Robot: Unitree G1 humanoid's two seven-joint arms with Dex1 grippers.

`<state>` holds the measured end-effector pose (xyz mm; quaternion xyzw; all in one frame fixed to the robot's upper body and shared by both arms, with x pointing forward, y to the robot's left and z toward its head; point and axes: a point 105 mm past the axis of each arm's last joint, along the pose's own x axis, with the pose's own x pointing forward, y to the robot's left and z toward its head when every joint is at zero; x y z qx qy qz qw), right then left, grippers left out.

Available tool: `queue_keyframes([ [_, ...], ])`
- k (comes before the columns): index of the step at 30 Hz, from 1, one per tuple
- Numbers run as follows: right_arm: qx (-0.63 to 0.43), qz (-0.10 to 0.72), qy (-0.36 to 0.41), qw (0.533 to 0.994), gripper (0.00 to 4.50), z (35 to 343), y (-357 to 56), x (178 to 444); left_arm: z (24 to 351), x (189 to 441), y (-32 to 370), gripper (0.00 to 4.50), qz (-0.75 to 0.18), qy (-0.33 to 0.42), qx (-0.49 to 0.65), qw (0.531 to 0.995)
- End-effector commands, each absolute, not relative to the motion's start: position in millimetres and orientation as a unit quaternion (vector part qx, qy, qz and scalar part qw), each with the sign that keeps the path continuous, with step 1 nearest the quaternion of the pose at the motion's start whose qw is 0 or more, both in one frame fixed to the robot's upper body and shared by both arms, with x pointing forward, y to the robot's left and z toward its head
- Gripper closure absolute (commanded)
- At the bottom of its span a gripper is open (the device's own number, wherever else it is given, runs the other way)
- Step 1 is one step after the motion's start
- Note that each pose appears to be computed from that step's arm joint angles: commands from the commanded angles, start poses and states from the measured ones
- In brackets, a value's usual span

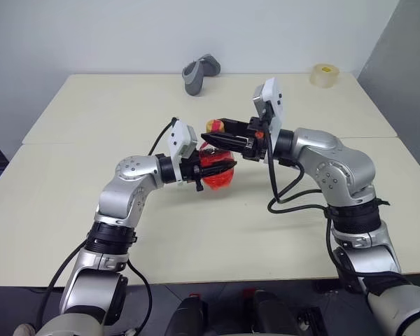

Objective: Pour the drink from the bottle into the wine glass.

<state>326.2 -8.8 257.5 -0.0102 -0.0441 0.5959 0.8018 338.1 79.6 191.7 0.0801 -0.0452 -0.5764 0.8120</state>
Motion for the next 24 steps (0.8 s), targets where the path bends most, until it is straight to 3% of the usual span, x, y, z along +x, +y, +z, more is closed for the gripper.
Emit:
queue_keyframes([
  [1, -0.008, 0.602, -0.101, 0.792, 2.02, 286.2, -8.8, 319.6, 211.0, 331.2, 73.4, 3.23, -0.588, -0.087, 0.095, 0.799],
  [7, -0.009, 0.595, -0.104, 0.797, 0.0, 287.4, -9.8, 320.2, 212.0, 333.2, 71.8, 3.24, -0.589, -0.09, 0.095, 0.798],
  [14, -0.005, 0.593, -0.101, 0.799, 0.0, 287.1, -11.6, 321.9, 212.6, 334.9, 71.9, 3.24, -0.589, -0.092, 0.098, 0.797],
  [17, 0.001, 0.593, -0.097, 0.799, 0.56, 285.1, -12.3, 322.9, 213.3, 334.9, 71.6, 3.24, -0.589, -0.093, 0.099, 0.797],
  [24, 0.013, 0.599, -0.098, 0.794, 3.05, 288.3, -10.8, 322.0, 210.9, 333.6, 73.8, 3.24, -0.589, -0.09, 0.103, 0.796],
])
